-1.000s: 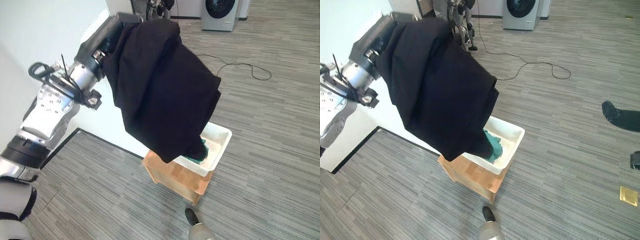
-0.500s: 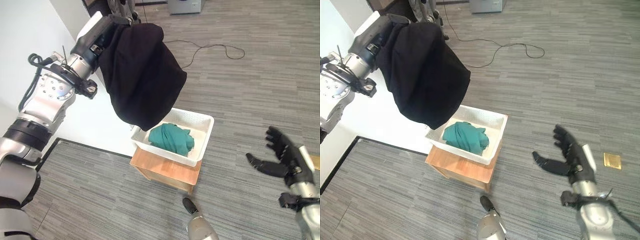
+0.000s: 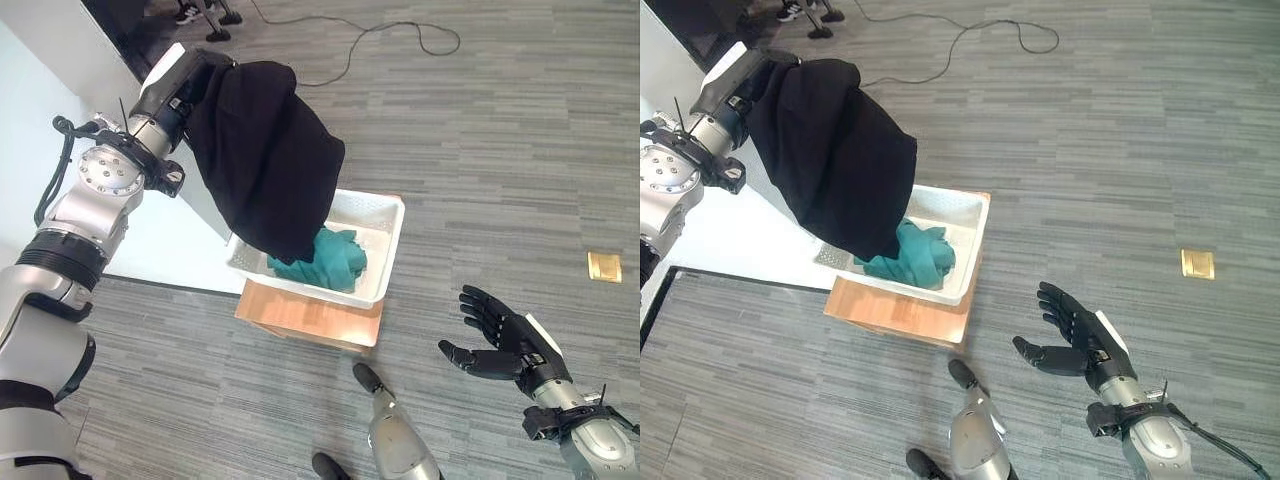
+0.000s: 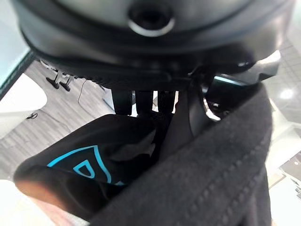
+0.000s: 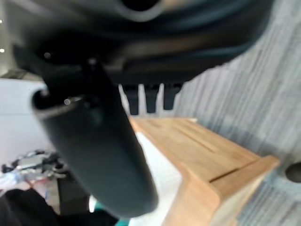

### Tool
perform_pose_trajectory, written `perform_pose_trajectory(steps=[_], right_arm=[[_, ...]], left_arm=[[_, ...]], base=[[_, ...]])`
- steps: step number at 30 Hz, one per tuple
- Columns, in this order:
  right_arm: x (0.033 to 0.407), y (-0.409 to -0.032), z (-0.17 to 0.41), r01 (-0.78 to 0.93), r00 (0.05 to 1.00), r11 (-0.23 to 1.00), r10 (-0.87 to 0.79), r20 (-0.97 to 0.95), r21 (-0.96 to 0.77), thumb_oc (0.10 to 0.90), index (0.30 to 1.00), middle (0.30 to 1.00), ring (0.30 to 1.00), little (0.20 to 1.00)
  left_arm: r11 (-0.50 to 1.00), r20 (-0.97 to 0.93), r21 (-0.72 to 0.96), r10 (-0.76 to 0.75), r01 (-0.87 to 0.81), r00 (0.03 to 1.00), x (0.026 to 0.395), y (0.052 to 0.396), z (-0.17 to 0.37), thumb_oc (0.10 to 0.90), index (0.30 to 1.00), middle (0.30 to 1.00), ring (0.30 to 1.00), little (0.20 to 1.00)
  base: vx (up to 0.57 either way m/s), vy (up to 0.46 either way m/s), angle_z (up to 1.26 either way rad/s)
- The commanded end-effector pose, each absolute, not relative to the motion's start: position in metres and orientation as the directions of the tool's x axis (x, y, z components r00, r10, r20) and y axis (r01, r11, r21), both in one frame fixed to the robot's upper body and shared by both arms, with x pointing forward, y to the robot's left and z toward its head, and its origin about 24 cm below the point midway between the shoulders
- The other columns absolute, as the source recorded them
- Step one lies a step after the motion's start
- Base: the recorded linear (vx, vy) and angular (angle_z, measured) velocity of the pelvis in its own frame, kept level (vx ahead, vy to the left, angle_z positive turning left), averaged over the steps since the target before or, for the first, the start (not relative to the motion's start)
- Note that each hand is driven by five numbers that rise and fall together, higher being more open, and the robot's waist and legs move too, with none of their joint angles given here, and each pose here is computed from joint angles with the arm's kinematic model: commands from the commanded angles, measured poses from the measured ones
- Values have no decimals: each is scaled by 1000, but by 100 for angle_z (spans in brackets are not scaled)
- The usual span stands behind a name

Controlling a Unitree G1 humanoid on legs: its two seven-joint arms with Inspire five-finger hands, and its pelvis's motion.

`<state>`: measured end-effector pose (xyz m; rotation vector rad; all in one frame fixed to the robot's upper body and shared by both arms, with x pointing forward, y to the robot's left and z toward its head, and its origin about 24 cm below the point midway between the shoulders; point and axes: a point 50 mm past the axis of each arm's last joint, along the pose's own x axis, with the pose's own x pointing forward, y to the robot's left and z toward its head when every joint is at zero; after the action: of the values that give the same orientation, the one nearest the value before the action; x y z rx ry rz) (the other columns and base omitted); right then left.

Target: Pick up bed clothes into laundry basket.

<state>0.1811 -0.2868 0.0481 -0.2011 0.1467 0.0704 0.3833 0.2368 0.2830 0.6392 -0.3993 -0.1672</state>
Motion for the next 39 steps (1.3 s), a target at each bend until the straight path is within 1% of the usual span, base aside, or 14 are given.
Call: perform_pose_trajectory(steps=[1, 10, 12, 14, 15, 16, 18, 22, 27, 28, 29, 30, 35, 39], right_arm=[[188, -274, 89, -166, 983, 951, 179, 27, -261, 800, 900, 900, 900, 900], [190, -268, 88, -182, 981, 949, 195, 26, -257, 800, 900, 900, 900, 900], [190, -267, 87, -179, 981, 950, 192, 27, -256, 800, 900, 900, 900, 900], [190, -268, 87, -172, 982, 951, 186, 27, -258, 800, 900, 900, 900, 900], [190, -268, 88, -165, 983, 952, 180, 38, -256, 800, 900, 900, 900, 900], [190, -268, 88, -163, 983, 953, 178, 37, -256, 800, 900, 900, 900, 900], [191, -268, 89, -146, 986, 958, 162, 48, -246, 800, 900, 900, 900, 900], [193, -268, 91, -133, 986, 962, 153, 67, -238, 800, 900, 900, 900, 900], [193, -268, 89, -135, 987, 962, 152, 54, -239, 800, 900, 900, 900, 900], [193, -268, 89, -135, 987, 962, 152, 52, -238, 800, 900, 900, 900, 900], [193, -268, 89, -135, 987, 962, 152, 53, -239, 800, 900, 900, 900, 900], [194, -268, 88, -134, 987, 962, 150, 51, -237, 800, 900, 900, 900, 900], [193, -268, 90, -137, 986, 959, 155, 54, -247, 800, 900, 900, 900, 900], [191, -268, 89, -146, 986, 955, 163, 45, -258, 800, 900, 900, 900, 900]], left_arm=[[848, 618, 490, -174, -202, 767, 361, 251, 378, 400, 300, 300, 300, 300], [851, 522, 503, -158, -153, 838, 380, 244, 337, 400, 300, 300, 300, 300], [848, 453, 515, -142, -129, 880, 390, 241, 311, 400, 300, 300, 300, 300], [836, 425, 535, -141, -123, 894, 393, 240, 301, 400, 300, 300, 300, 300], [854, 386, 509, -116, -107, 915, 398, 239, 283, 400, 300, 300, 300, 300], [855, 386, 509, -118, -104, 915, 398, 239, 283, 400, 300, 300, 300, 300], [908, 320, 414, -86, -58, 943, 405, 232, 251, 400, 300, 300, 300, 300], [893, 232, 448, -67, -46, 970, 410, 225, 223, 400, 300, 300, 300, 300], [884, 133, 466, -28, -38, 991, 412, 228, 196, 400, 300, 300, 300, 300], [888, 124, 458, -15, -44, 992, 412, 229, 194, 558, 538, 538, 538, 538], [888, 124, 457, -14, -44, 992, 412, 229, 194, 558, 538, 538, 538, 538], [892, 127, 448, -7, -51, 992, 412, 230, 195, 800, 900, 900, 900, 900], [906, 214, 418, -25, -69, 977, 413, 225, 219, 800, 900, 900, 900, 900], [908, 318, 416, -95, -49, 943, 411, 215, 249, 800, 900, 900, 900, 900]], base=[[0, 0, 0], [-5, 2, -4], [-53, -34, -5], [-20, -7, -7], [59, 60, -5], [58, 65, -7], [20, 32, -15], [-7, -4, -9], [14, -4, -3], [7, -3, -4], [3, -6, -5], [0, -11, -6], [-51, -70, -1], [5, -25, 11]])
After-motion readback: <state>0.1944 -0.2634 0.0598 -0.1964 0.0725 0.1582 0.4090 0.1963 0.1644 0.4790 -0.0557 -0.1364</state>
